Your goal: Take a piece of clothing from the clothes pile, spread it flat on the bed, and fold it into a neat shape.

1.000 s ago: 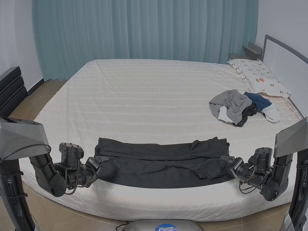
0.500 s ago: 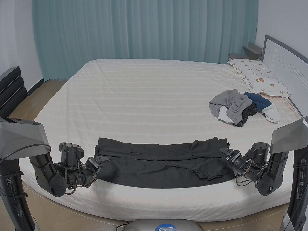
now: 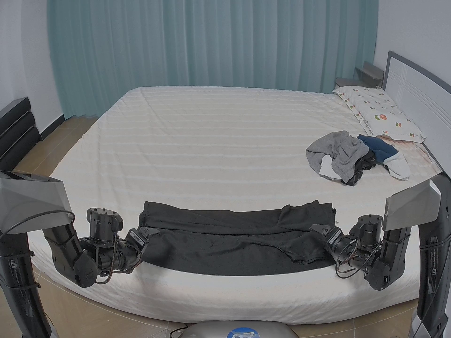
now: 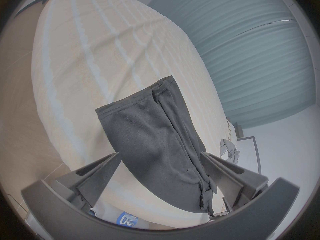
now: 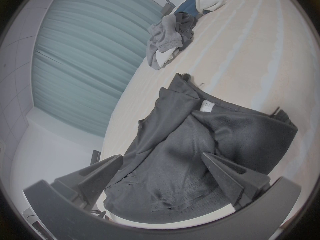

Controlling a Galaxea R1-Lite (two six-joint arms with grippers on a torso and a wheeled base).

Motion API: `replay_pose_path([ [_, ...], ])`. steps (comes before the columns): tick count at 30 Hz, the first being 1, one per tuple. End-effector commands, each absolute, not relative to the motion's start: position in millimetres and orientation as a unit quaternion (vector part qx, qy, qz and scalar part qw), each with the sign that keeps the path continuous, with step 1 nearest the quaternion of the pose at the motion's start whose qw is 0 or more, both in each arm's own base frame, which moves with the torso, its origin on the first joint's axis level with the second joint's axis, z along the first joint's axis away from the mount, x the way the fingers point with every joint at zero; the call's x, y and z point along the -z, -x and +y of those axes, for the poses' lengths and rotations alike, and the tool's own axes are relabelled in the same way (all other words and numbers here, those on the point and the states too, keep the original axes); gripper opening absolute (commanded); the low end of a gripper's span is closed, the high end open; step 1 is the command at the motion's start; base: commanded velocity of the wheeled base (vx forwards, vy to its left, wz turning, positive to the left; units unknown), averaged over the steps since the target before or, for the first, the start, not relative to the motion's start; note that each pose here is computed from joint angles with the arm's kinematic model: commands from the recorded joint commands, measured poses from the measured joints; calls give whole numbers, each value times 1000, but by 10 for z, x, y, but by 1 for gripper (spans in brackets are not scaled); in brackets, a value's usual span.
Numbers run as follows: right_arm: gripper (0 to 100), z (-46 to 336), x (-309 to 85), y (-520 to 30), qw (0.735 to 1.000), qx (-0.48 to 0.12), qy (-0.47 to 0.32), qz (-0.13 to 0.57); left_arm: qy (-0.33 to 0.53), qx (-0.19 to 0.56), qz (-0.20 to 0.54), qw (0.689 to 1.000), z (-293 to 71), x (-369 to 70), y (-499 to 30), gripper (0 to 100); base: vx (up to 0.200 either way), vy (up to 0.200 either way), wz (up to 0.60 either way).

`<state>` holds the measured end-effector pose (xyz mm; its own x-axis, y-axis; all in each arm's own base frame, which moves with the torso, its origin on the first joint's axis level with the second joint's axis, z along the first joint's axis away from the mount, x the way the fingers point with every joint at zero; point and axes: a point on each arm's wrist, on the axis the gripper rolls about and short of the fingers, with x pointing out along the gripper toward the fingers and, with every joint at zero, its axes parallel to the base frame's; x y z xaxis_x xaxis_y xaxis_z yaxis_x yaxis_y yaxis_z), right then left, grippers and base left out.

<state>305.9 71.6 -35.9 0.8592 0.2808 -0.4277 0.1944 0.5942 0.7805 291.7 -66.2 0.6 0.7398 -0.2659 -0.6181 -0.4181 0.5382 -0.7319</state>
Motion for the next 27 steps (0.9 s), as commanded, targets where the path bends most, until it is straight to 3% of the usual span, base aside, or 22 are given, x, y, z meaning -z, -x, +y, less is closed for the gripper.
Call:
replay_pose_path([
  [1,100,632,459,-3069,853,-5,-450,266,480,-49,353,802,-642,-9,-2944,100,0,0,0],
  [7,100,519,350,-3063,853,6,-458,249,474,-61,340,810,-617,-29,-2954,100,0,0,0],
  [13,100,404,258,-3023,851,19,-467,238,411,-84,333,844,-390,4,-2948,100,0,0,0],
  [27,100,390,259,-3021,851,21,-468,237,391,-112,343,847,-339,255,-3070,100,0,0,0],
])
